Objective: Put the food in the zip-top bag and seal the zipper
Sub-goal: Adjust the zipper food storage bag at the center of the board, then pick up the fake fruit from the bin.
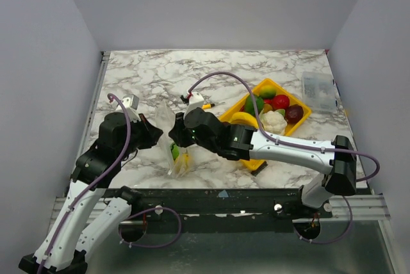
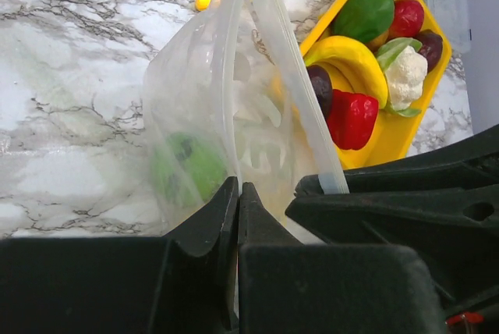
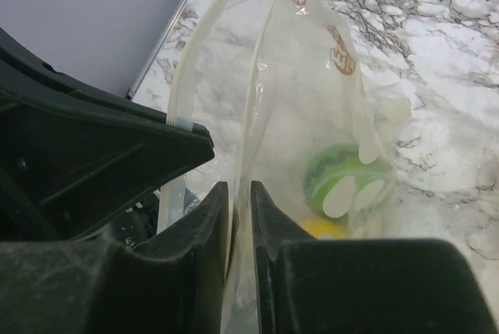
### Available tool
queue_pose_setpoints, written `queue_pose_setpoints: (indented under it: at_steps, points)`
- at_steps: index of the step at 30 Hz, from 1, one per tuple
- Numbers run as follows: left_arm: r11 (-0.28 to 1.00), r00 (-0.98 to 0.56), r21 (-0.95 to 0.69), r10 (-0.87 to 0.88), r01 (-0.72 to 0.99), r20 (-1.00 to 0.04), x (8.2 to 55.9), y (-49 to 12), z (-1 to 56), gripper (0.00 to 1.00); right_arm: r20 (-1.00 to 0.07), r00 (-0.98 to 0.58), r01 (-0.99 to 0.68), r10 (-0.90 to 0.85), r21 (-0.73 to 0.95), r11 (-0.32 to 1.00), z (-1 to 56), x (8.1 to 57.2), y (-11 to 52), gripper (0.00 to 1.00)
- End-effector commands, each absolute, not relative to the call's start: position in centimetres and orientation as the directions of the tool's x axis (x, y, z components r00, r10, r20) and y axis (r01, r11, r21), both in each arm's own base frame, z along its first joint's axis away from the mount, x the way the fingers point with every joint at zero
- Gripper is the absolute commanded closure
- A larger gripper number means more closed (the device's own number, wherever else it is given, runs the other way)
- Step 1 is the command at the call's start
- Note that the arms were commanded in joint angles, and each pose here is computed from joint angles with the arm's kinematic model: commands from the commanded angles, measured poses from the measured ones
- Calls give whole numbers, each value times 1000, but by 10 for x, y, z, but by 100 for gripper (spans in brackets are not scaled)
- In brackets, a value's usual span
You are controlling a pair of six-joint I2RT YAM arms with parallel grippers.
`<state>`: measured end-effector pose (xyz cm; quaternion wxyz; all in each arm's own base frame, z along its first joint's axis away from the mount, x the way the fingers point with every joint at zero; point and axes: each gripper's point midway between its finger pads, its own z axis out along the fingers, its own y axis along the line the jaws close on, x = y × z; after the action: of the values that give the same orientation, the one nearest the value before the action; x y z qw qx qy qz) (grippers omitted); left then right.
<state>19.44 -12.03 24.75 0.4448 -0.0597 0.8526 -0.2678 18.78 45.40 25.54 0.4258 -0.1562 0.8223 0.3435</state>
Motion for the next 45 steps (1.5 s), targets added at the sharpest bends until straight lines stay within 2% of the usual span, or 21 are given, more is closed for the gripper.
queue_pose_setpoints:
  at_steps: [1,4,8,12,17,26,28,34,45]
  points:
    - [859,-554,-495,-349,134,-756,199,-114,257,100,-812,-582,-557,51,443,702,268,187,451,74]
    - [854,-561,-501,-348,140,-751,199,-117,256,100,-822,-566,-551,66,437,711,284,188,439,65]
    - [847,-572,-510,-348,148,-743,200,-121,254,100,-843,-528,-519,107,419,745,307,192,411,47]
    - [850,-567,-504,-342,154,-750,203,-121,258,100,-863,-480,-455,156,397,797,317,204,370,38]
    - [857,-550,-486,-326,172,-769,206,-121,268,100,-852,-475,-340,220,408,847,302,229,310,35]
    - [867,-529,-459,-301,195,-793,211,-121,283,100,-796,-569,-137,208,341,930,209,270,238,34]
    - [860,-545,-468,-298,203,-784,212,-125,278,100,-785,-596,-141,168,308,941,190,274,239,31]
    - [828,-657,-520,-275,210,-702,213,-147,245,100,-750,-660,-223,43,250,942,152,281,267,13]
    - [821,-654,-528,-278,219,-704,215,-149,247,100,-722,-689,-214,-53,133,968,107,299,273,12]
